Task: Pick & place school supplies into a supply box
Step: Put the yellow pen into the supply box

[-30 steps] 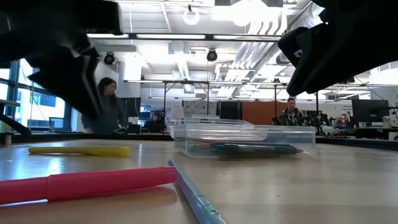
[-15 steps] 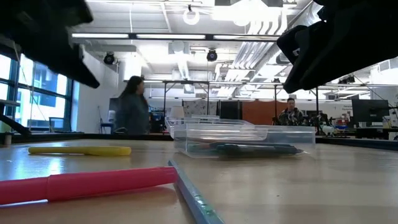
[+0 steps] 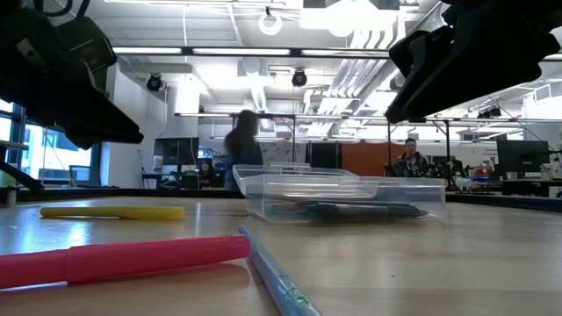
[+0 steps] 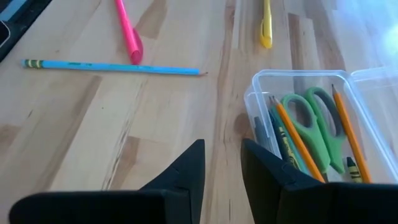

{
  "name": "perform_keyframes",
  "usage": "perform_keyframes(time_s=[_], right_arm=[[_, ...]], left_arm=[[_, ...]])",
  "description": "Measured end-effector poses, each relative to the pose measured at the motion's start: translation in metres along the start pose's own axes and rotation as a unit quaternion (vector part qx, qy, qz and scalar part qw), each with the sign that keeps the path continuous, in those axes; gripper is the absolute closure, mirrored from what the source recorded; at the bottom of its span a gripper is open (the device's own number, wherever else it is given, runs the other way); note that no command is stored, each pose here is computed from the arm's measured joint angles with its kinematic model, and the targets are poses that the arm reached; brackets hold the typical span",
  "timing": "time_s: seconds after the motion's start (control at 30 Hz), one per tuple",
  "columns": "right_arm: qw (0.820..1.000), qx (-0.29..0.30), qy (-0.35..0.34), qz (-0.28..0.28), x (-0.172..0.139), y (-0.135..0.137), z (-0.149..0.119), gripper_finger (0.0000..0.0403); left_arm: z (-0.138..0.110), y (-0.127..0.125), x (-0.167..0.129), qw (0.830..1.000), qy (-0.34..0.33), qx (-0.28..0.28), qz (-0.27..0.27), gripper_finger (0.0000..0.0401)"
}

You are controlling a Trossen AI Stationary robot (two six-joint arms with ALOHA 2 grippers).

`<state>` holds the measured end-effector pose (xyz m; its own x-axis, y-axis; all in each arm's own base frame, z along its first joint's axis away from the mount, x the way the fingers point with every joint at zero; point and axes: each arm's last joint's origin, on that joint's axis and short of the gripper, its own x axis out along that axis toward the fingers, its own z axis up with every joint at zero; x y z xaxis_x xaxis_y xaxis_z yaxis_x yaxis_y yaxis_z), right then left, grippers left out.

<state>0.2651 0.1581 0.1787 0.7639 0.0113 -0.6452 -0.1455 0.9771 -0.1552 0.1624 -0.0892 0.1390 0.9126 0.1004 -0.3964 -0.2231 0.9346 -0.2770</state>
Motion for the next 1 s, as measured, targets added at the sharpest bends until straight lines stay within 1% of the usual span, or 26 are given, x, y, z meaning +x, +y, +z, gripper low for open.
perform_keyframes(time_s=[0.23,0.37,0.6,0.73,1.0], right_arm=[[1.000,0.001,-0.002,0.001,0.000,0.000,0.000,0.0320],[1.000,0.002,-0.002,0.001,0.000,0.000,0.001,0.0320],[1.000,0.002,-0.002,0.002,0.000,0.000,0.001,0.0320],[1.000,0.002,-0.002,0.004,0.000,0.000,0.001,0.0320],[1.000,0.002,-0.002,0.003,0.000,0.000,0.001,0.0320]], left_arm=[[-0.006,-0.007,0.013,0.999,0.021,0.020,0.016,0.0261],[-0.011,-0.014,0.024,0.998,0.041,0.035,0.026,0.0263],[-0.022,-0.026,0.046,0.996,0.056,0.058,0.047,0.0261],[-0.031,-0.026,0.054,0.991,0.070,0.092,0.065,0.0261],[-0.045,-0.023,0.064,0.988,0.073,0.107,0.080,0.0261]])
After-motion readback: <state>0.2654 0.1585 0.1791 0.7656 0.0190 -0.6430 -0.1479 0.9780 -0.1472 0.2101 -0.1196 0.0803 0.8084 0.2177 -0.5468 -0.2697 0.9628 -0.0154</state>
